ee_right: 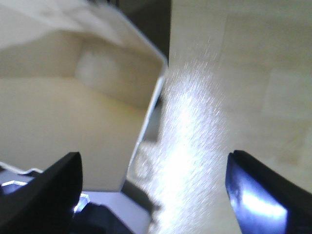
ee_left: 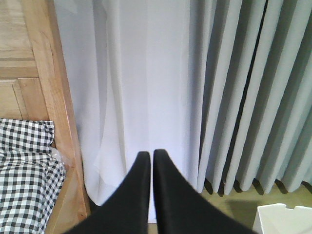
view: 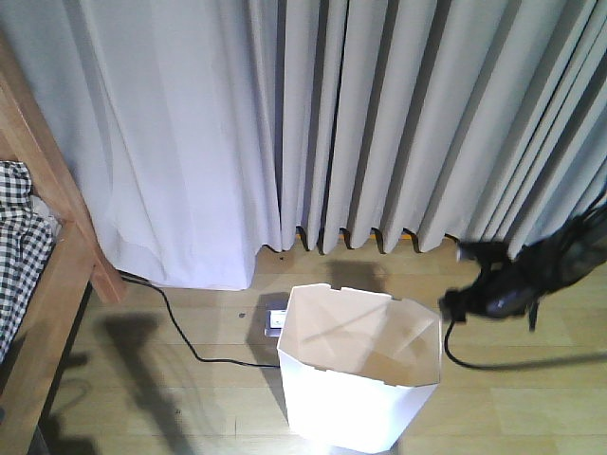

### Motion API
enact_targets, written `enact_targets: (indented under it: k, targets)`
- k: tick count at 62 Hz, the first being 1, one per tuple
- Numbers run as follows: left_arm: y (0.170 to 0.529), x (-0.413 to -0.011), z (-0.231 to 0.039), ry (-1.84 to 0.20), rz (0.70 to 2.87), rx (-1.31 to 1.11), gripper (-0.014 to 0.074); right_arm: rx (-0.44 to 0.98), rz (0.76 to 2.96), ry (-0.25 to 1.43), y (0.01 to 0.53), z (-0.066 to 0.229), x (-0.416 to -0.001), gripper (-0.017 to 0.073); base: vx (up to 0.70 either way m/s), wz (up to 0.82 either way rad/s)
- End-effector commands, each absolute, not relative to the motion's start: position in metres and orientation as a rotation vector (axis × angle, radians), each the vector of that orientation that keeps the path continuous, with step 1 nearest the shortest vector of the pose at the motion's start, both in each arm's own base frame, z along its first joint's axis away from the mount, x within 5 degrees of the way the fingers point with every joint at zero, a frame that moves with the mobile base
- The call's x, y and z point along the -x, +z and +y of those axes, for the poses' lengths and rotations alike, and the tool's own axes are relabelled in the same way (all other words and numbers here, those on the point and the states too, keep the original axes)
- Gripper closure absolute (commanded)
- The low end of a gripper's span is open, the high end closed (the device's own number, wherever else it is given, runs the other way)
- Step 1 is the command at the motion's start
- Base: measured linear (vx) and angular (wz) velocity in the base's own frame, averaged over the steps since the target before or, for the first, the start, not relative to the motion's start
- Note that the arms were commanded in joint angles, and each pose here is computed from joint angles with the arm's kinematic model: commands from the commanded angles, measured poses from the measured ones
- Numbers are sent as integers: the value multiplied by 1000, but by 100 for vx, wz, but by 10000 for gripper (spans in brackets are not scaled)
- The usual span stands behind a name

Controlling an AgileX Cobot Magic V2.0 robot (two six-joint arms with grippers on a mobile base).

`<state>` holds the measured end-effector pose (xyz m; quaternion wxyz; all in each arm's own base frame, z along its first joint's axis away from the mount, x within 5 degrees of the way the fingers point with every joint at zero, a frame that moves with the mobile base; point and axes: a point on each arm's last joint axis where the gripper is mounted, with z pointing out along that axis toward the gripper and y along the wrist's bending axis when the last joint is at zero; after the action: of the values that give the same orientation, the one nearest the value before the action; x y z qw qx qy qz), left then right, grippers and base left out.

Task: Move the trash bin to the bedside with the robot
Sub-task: 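Open the right gripper and raise it away from the bin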

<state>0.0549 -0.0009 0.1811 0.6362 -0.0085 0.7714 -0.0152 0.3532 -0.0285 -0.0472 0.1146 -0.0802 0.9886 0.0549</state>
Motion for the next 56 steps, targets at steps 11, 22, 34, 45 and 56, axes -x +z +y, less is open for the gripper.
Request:
enact_targets:
  k: [11, 22, 34, 45, 56]
  targets:
    - [182, -55, -1, -44, 1697, 20, 599, 289, 2570, 35, 104, -18, -347, -24, 0, 0]
    - [182, -55, -1, -44, 1697, 20, 599, 283, 2341, -19, 190, -13, -312, -24, 0, 0]
    - [182, -55, -1, -44, 1697, 20, 599, 273, 2076, -76, 266, -8, -253, -24, 0, 0]
    - [182, -55, -1, -44, 1697, 20, 599, 207, 1819, -107, 311, -4, -183, -24, 0, 0]
    - [182, -55, -1, -44, 1697, 20, 599, 163, 1630, -132, 318, -1, -124, -24, 0, 0]
